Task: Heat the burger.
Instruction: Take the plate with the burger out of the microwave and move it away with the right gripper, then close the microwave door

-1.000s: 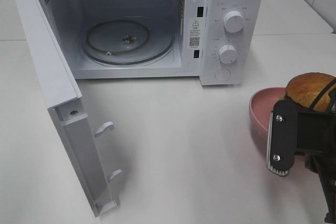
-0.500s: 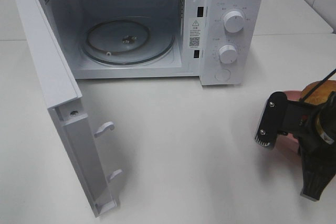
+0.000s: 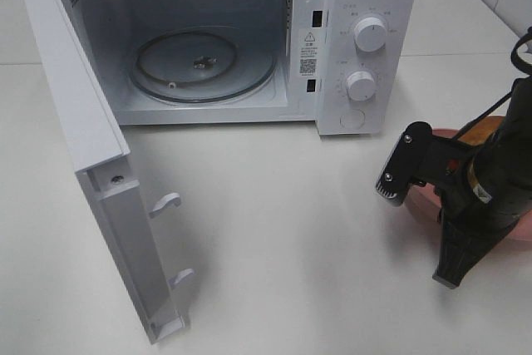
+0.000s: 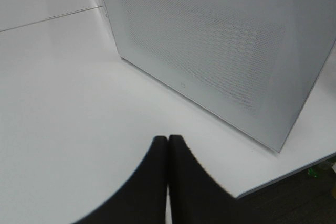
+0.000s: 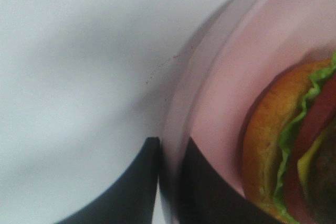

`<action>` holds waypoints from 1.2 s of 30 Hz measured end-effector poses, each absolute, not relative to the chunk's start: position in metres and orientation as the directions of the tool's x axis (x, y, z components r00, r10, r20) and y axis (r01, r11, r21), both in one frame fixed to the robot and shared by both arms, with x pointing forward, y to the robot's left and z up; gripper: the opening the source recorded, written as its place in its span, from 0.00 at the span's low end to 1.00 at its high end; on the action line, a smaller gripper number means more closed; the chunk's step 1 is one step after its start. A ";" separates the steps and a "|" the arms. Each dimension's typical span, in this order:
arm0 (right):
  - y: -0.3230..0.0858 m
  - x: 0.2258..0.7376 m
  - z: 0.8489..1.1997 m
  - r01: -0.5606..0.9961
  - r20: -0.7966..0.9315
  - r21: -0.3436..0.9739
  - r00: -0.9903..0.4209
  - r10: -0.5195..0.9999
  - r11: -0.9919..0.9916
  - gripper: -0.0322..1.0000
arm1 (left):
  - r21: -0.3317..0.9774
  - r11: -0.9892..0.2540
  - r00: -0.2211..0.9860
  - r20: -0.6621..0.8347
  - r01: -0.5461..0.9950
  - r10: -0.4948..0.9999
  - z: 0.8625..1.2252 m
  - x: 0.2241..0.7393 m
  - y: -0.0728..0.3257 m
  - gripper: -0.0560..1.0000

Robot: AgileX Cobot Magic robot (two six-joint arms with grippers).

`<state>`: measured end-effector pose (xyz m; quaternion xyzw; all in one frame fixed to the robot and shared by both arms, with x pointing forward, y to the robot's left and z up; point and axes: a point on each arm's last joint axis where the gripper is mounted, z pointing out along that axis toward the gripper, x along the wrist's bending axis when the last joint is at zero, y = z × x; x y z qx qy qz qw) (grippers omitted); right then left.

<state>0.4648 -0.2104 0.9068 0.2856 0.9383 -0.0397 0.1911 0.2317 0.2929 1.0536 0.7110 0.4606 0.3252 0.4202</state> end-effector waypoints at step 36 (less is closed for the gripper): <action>-0.193 0.474 1.009 0.876 -0.163 0.292 -0.351 0.922 0.385 0.71 | 0.897 -0.223 0.364 0.075 0.382 0.928 1.054 0.232 0.293 0.05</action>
